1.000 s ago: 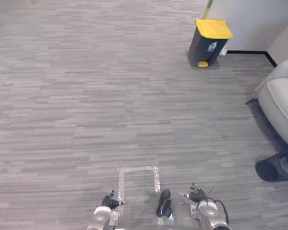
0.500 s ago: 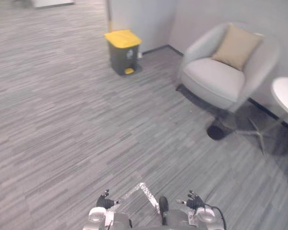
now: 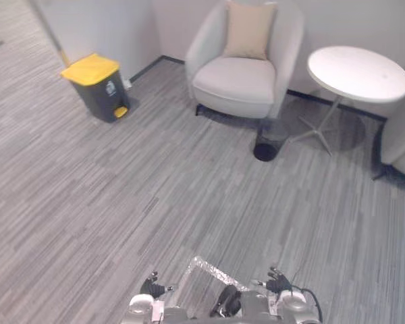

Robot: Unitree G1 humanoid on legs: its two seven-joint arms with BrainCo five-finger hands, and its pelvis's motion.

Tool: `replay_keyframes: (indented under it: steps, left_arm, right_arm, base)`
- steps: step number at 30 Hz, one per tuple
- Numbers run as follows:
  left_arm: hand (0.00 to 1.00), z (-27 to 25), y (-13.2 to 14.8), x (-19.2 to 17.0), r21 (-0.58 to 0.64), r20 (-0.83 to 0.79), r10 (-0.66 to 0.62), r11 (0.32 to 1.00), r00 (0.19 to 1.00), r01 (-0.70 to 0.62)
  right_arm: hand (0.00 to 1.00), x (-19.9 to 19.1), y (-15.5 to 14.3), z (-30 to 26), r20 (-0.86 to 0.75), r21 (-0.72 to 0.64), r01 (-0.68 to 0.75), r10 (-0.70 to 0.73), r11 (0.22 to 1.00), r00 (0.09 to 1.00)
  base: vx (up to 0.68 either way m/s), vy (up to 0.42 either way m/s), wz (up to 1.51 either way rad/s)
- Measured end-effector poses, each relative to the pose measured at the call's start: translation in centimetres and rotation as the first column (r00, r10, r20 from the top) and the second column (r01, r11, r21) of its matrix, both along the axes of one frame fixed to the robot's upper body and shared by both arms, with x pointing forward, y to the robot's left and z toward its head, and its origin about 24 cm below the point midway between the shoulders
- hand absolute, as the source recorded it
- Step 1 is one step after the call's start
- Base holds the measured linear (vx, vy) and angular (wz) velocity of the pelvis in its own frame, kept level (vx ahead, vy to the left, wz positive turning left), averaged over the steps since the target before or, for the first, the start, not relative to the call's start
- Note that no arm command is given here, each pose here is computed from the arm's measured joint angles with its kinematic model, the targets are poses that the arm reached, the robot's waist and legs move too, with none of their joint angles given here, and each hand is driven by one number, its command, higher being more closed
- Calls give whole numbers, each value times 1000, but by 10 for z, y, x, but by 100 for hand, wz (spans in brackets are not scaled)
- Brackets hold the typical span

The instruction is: Organize the slippers on the shoe rack

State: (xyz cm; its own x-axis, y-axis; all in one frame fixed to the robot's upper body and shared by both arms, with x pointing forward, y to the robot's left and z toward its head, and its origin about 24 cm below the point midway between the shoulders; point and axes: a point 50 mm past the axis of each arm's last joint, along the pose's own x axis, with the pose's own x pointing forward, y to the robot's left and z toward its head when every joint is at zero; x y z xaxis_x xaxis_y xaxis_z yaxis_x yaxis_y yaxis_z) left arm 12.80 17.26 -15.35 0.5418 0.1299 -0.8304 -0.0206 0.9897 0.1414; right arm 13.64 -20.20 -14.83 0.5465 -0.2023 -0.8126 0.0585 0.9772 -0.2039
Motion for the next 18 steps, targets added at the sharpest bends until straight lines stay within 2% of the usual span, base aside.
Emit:
replay_keyframes:
  steps: [6,18]
  left_arm:
    - [0,2,1,2,-8,23,11,1000,1000,-11]
    - [0,1,5,-1,4,13,18,1000,1000,-18]
  right_arm:
    - [0,-5,-7,0,-9,-22,23,-23,999,1000]
    - [0,-15,0,-5,-28,6,64,-64,998,998]
  base:
    - [25,-81,-91]
    - [106,-6,-18]
